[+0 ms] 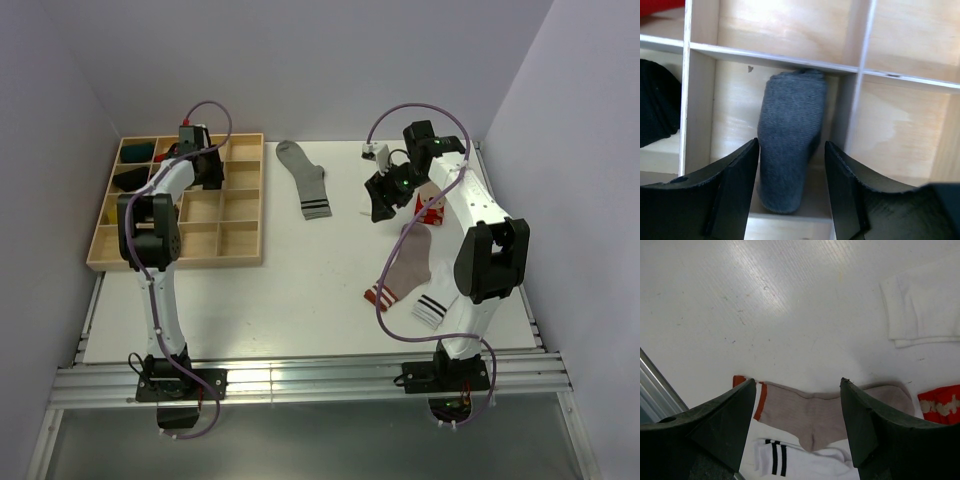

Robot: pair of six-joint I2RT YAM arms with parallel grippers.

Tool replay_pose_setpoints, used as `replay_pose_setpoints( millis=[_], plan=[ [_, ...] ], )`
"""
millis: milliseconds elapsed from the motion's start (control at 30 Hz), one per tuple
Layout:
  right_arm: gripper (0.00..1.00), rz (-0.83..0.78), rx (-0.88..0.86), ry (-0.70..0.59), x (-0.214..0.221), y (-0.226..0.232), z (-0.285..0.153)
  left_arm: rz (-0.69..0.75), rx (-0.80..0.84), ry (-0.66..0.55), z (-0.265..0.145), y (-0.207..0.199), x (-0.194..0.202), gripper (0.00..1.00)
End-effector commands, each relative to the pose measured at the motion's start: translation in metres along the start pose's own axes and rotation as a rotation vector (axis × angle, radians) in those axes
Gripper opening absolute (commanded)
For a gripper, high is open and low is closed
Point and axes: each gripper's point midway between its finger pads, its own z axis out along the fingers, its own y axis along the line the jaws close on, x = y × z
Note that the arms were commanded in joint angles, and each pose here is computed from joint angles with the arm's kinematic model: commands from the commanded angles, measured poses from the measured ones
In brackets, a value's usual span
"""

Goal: Roll the socks
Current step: Place the sock in the storage box, then move the sock to the center of the board.

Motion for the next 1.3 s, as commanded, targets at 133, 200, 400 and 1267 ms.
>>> replay_pose_setpoints(
  millis=[133,200,400,1267],
  plan=[
    [0.75,-0.017,0.055,-0.048,-0.016,0.001,-0.024,0.026,0.083,-0.128,-0.048,-0.025,-0.058,0.61],
    [0.75,-0.016,0.064,-0.052,-0.017,-0.001,-0.024,0.027,0.06,-0.135,-0.05,-0.021,-0.06,0.62],
    [0.75,-0.01,0.087,-0.069,-0.021,-0.001,-0.028,-0.004,0.006,-0.176,-0.065,-0.005,-0.074,0.63],
    [0.77,0.041,0.202,0.302,0.154,-0.008,0.023,-0.127,0.39,-0.408,-0.286,-0.103,-0.071,0.64]
  ],
)
